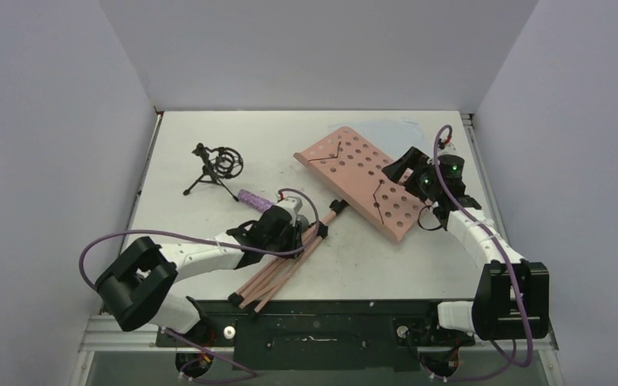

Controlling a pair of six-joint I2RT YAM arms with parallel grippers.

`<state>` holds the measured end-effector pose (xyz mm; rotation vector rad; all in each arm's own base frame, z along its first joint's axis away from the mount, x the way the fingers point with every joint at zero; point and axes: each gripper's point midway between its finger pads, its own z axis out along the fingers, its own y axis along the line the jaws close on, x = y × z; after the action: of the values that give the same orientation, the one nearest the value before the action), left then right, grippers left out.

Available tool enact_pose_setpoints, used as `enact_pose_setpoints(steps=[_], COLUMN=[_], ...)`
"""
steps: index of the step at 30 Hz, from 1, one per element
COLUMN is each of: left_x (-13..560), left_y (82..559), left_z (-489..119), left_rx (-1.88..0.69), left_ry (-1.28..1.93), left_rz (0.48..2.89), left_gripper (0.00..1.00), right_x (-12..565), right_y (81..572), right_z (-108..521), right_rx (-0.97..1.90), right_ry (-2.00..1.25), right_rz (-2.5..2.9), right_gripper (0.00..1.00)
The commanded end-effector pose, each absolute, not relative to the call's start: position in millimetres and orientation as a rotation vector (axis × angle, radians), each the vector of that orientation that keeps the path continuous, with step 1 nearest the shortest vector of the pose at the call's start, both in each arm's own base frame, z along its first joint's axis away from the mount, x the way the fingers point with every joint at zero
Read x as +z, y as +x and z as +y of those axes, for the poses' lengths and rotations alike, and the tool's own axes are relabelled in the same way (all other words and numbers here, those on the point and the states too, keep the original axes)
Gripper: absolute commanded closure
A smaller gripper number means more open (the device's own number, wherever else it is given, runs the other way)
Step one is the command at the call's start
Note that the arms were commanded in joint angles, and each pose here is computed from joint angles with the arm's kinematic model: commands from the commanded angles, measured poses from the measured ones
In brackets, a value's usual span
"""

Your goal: Set up the instrument practice props

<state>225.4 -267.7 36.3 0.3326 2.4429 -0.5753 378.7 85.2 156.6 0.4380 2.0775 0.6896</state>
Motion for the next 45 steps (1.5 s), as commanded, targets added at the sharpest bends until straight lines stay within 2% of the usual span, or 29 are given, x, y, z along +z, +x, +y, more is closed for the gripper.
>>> enact_pose_setpoints(steps=[1, 5, 8, 15, 20, 25, 32, 37, 38, 41, 43, 45], left_x=[41, 46, 48, 51, 53, 59, 49, 40, 38, 34, 33, 32], left_y=[236, 232, 232, 231, 230, 224, 224, 220, 219, 218, 218, 217], left_z=[-237, -234, -231, -237, -242, -250, -246, -243, -243, -242, -243, -245], left_rx=[-0.537, -0.597, -0.599, -0.656, -0.691, -0.769, -0.722, -0.702, -0.698, -0.691, -0.697, -0.704], left_ry=[0.151, 0.143, 0.120, 0.110, 0.123, 0.142, 0.120, 0.110, 0.114, 0.114, 0.117, 0.119], left_rz=[2.438, 2.418, 2.411, 2.392, 2.387, 2.372, 2.424, 2.460, 2.467, 2.478, 2.483, 2.484], left_gripper=[0.76, 0.74, 0.69, 0.51, 0.36, 0.34, 0.34, 0.35, 0.35, 0.36, 0.36, 0.36], right_x=[146, 119, 94, 62, 54, 52, 79, 129, 126, 129, 133, 140], right_y=[380, 372, 359, 338, 343, 351, 370, 370, 371, 371, 369, 367], right_z=[90, 82, 70, 49, 59, 72, 110, 131, 134, 141, 142, 142], right_rx=[0.796, 0.895, 0.937, 0.933, 1.062, 1.199, 1.413, 1.620, 1.646, 1.651, 1.645, 1.640], right_ry=[0.448, 0.544, 0.640, 0.741, 0.759, 0.780, 0.680, 0.530, 0.537, 0.493, 0.472, 0.448], right_rz=[2.076, 2.108, 2.132, 2.141, 2.077, 2.004, 1.846, 1.602, 1.602, 1.601, 1.593, 1.581], right_gripper=[0.10, 0.10, 0.10, 0.09, 0.05, 0.00, 0.12, 0.34, 0.42, 0.54, 0.59, 0.59])
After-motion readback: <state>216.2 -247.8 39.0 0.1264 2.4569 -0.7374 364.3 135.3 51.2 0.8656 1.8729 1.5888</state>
